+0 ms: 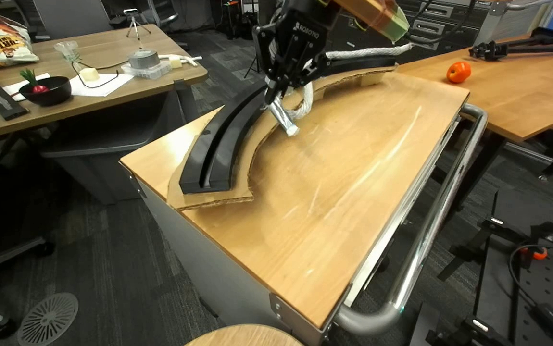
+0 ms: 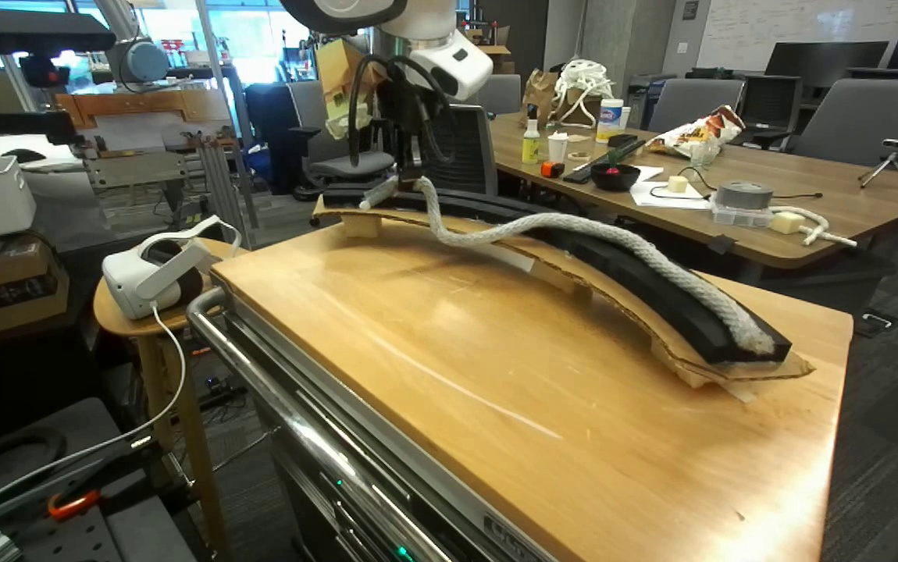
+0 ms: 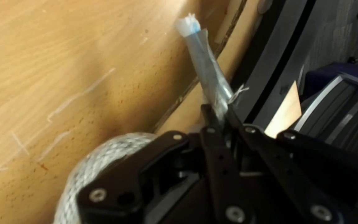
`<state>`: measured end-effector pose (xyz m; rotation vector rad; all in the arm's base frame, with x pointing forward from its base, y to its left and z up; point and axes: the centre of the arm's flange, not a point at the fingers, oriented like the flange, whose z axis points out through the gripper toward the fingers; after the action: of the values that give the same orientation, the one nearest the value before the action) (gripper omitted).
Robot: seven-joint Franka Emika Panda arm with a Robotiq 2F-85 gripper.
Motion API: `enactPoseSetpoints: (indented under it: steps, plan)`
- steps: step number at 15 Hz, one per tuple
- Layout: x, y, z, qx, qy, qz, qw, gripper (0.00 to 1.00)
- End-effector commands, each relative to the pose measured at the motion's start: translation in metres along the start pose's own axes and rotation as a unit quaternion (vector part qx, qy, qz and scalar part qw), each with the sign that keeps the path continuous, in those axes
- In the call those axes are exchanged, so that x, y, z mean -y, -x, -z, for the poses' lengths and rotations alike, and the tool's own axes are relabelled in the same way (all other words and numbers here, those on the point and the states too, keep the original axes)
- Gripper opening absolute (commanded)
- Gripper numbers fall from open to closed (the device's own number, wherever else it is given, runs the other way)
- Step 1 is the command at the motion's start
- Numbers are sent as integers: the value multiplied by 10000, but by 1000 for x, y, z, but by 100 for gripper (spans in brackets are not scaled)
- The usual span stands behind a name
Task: Put the white rope on the cardboard
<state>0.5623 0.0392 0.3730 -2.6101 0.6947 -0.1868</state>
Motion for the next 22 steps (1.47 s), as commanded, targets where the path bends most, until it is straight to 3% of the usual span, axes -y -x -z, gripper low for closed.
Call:
enactPoseSetpoints:
  steps: [1,3,5,9,14,22]
  plan:
    - [18,2,35,-441,-254,279,9983,2]
    - [31,1,55,-631,-183,538,9964,2]
    - [48,-2,74,-779,141,956,9923,2]
    - [80,-13,107,-1090,988,1949,9697,2]
    - [104,-35,115,-860,1843,2711,9408,2]
    - [137,-32,71,-44,2341,3362,9122,2]
